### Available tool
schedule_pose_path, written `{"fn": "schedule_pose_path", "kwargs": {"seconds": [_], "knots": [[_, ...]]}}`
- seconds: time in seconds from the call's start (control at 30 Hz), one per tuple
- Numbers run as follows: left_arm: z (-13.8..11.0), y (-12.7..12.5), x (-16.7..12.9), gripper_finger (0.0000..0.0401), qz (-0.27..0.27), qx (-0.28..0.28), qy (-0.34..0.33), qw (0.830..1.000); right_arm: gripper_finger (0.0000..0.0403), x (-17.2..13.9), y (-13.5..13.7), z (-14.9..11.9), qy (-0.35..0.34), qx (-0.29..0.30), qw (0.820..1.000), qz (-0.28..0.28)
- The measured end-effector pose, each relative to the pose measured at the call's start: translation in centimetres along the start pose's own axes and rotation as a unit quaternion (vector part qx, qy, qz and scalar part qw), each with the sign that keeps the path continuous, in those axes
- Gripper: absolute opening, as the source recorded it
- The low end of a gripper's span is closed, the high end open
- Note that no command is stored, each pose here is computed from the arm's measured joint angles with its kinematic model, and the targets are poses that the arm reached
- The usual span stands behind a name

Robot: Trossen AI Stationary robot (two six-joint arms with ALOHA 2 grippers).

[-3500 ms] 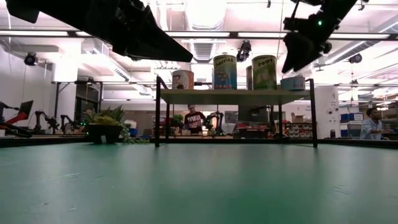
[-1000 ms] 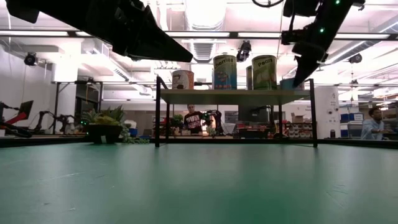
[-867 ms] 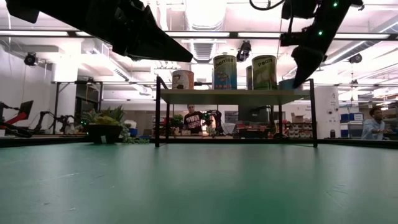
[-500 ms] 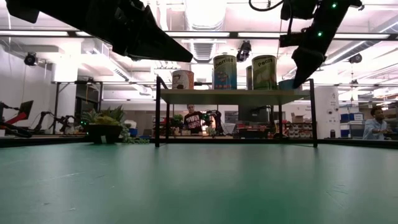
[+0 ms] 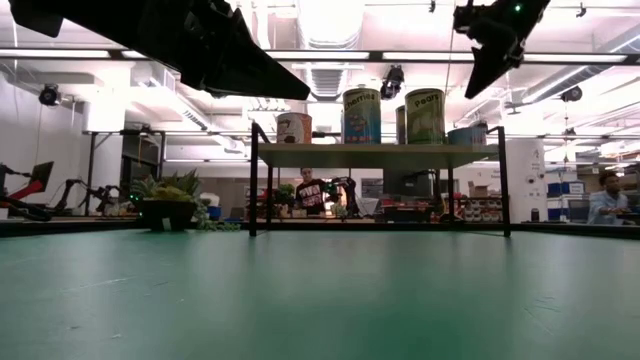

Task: Pick and place cans onto a shelf
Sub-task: Put the blue tuna can on the shelf

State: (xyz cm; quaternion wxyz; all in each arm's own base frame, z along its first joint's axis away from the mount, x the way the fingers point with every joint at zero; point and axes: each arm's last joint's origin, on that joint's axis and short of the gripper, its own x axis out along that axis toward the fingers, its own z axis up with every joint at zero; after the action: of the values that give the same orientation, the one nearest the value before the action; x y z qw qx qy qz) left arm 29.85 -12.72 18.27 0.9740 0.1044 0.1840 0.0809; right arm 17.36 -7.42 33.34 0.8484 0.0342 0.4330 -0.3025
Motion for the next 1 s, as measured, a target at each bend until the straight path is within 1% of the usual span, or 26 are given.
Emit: {"fn": "schedule_pose_path", "kwargs": {"seconds": [0.23,0.3,0.43,0.5,0.7,1.0], "knots": [[0.0,0.0,0.0,0.0000,0.000,-0.002,0.000,1.000,0.0012,-0.4,-1.4,0.7,0.010,0.004,1.000,0.003],[0.0,0.0,0.0,0.0000,0.000,-0.002,0.000,1.000,0.0012,-0.2,-1.9,0.7,0.015,0.002,1.000,0.018],[0.0,0.0,0.0,0.0000,0.000,-0.002,0.000,1.000,0.0012,0.6,-2.9,0.5,0.024,-0.006,0.998,0.065],[0.0,0.0,0.0,0.0000,0.000,-0.002,0.000,1.000,0.0012,1.0,-3.4,0.4,0.028,-0.011,0.997,0.072],[0.0,0.0,0.0,0.0000,0.000,-0.002,0.000,1.000,0.0012,1.6,-4.5,0.3,0.039,0.000,0.997,0.060],[0.0,0.0,0.0,0.0000,0.000,-0.002,0.000,1.000,0.0012,2.1,-4.4,0.4,0.047,0.003,0.997,0.061]]}}
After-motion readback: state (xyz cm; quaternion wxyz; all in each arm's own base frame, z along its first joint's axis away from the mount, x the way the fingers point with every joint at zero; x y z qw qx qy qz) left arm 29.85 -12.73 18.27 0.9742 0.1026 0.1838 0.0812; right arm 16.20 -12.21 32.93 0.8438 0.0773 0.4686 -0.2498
